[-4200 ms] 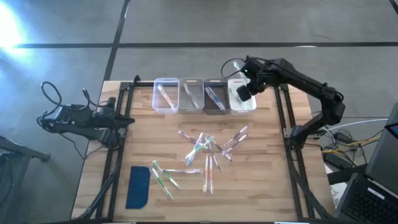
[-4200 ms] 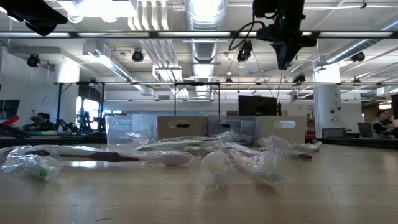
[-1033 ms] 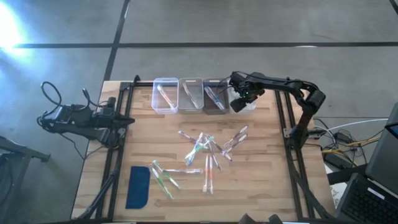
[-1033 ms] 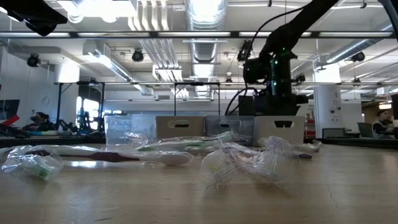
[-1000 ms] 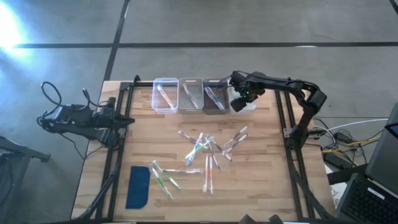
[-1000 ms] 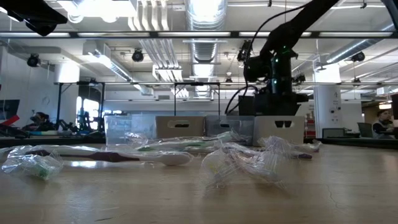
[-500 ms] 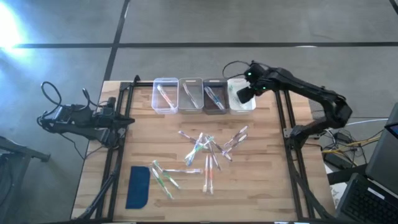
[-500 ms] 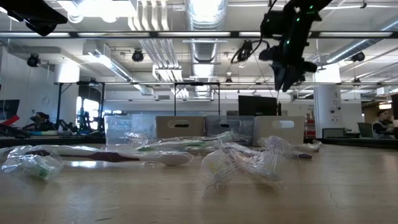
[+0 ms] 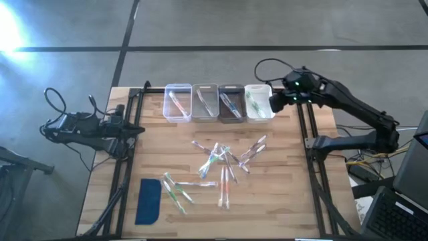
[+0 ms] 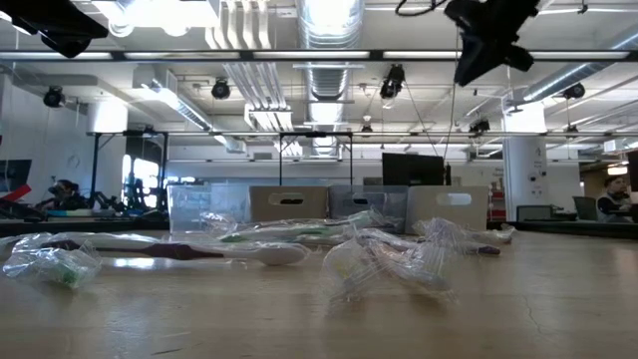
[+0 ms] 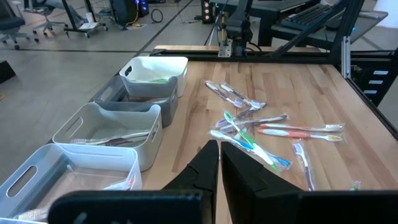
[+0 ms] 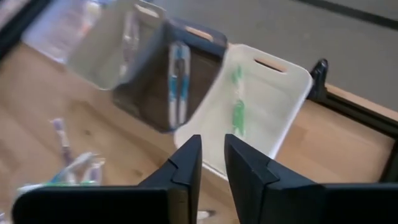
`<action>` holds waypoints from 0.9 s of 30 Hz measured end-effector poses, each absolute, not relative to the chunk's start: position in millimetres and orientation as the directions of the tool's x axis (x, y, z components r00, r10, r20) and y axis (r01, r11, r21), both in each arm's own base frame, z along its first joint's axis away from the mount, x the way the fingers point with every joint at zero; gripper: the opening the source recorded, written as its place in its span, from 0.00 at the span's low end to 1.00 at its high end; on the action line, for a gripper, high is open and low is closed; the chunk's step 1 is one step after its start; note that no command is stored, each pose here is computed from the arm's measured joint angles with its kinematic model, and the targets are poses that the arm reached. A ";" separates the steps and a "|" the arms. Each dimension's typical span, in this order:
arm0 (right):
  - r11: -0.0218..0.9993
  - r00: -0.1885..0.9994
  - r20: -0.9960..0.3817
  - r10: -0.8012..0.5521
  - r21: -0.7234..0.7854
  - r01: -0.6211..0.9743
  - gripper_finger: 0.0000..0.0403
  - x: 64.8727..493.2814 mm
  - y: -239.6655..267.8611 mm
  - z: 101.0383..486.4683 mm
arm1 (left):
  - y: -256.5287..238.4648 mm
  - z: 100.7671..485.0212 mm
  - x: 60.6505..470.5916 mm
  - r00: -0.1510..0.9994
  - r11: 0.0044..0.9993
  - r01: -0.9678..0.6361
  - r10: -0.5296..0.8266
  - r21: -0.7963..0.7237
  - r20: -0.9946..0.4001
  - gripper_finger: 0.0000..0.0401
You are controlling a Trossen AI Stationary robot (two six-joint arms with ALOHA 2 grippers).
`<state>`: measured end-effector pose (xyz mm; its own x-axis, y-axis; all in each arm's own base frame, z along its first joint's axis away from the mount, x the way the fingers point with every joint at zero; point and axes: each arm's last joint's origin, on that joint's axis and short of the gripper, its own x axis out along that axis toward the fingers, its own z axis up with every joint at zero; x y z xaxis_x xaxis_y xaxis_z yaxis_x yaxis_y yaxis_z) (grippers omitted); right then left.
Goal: Pick & Place Toothbrushes
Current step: Put the blue toothbrush into the black transparent bin
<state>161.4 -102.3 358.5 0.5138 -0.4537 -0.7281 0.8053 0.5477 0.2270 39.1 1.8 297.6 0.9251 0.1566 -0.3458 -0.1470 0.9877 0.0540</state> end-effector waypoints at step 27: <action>0.811 0.707 -0.616 -0.348 0.181 0.557 0.02 99.3 -28.6 349.6 | 1.8 297.6 39.1 0.925 0.988 -0.147 0.157 0.054 -0.346 0.06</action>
